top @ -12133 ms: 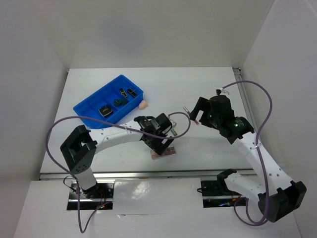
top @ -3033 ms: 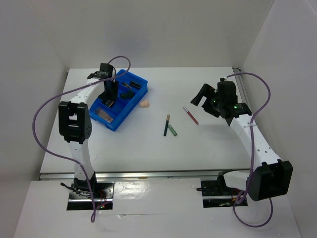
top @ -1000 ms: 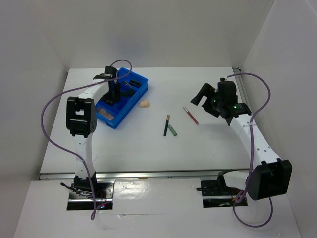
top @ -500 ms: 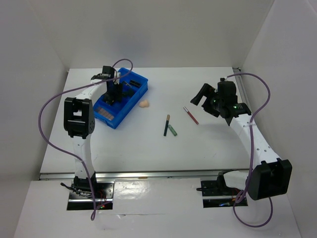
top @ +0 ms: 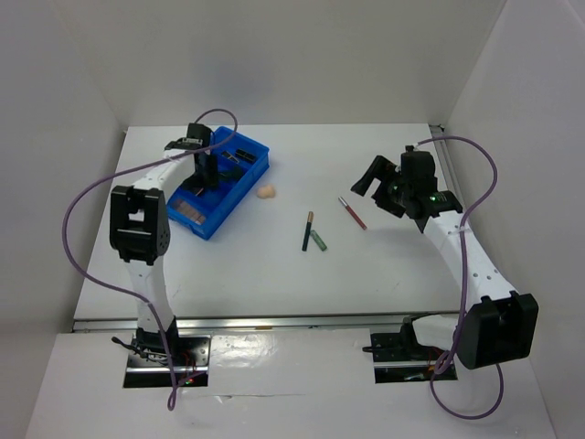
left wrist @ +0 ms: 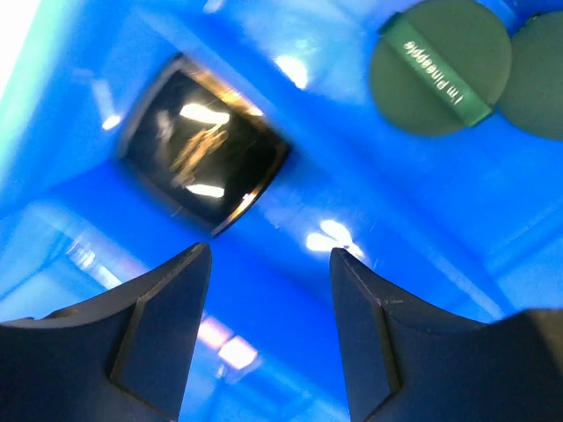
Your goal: Organize the makeup
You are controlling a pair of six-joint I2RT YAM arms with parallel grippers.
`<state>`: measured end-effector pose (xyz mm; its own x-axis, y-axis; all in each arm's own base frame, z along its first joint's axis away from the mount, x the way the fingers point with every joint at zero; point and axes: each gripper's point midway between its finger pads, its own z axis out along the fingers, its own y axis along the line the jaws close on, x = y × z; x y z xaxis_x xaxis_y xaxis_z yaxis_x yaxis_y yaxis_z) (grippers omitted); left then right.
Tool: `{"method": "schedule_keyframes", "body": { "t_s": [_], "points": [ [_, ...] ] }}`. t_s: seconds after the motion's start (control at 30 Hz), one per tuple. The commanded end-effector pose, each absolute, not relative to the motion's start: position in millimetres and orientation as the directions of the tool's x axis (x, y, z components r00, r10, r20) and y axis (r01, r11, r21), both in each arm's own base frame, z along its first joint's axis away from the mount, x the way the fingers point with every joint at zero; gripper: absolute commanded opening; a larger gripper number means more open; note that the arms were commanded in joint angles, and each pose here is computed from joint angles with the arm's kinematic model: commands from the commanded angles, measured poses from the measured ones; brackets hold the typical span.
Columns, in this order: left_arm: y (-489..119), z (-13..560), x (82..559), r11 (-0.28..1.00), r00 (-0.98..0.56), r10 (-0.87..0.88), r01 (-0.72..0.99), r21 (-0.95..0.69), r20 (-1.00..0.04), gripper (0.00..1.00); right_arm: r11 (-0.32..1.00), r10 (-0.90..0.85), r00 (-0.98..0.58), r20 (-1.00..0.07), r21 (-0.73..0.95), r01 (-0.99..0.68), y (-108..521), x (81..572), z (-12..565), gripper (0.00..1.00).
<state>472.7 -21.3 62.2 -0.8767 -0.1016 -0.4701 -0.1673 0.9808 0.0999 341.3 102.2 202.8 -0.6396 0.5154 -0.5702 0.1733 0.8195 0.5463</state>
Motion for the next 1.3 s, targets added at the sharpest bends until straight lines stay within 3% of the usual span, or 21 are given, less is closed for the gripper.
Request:
{"method": "schedule_keyframes", "body": {
  "t_s": [0.0,0.23,0.33,0.4,0.93,1.27],
  "points": [
    [-14.6,132.1,483.6,0.963,-0.745,-0.183,-0.267,0.034,-0.641,0.7,0.812,0.525,-0.612,-0.592,0.563,0.152,102.0,349.9,210.0,1.0],
    [-21.2,165.8,483.4,0.965,-0.703,-0.209,-0.261,-0.027,-0.68,0.67,0.813,0.524,-0.617,-0.587,0.56,0.157,101.8,348.6,206.0,1.0],
    [-13.0,162.5,490.1,0.96,-0.725,-0.186,-0.277,0.033,-0.663,0.67,0.811,0.523,-0.616,-0.589,0.567,0.146,103.5,349.5,207.9,1.0],
    [-8.3,135.8,489.8,0.956,-0.783,-0.17,-0.278,0.092,-0.599,0.67,0.811,0.523,-0.616,-0.589,0.567,0.146,103.5,349.5,207.9,1.0],
    [17.1,74.7,502.5,0.956,-0.876,-0.025,-0.162,0.245,-0.481,0.7,0.813,0.526,-0.613,-0.589,0.559,0.161,96.5,349.8,203.7,1.0],
    [21.5,58.4,517.0,0.951,-0.878,0.044,-0.109,0.289,-0.477,0.76,0.817,0.517,-0.624,-0.586,0.556,0.154,98.1,352.3,201.5,1.0]
  ]
}}
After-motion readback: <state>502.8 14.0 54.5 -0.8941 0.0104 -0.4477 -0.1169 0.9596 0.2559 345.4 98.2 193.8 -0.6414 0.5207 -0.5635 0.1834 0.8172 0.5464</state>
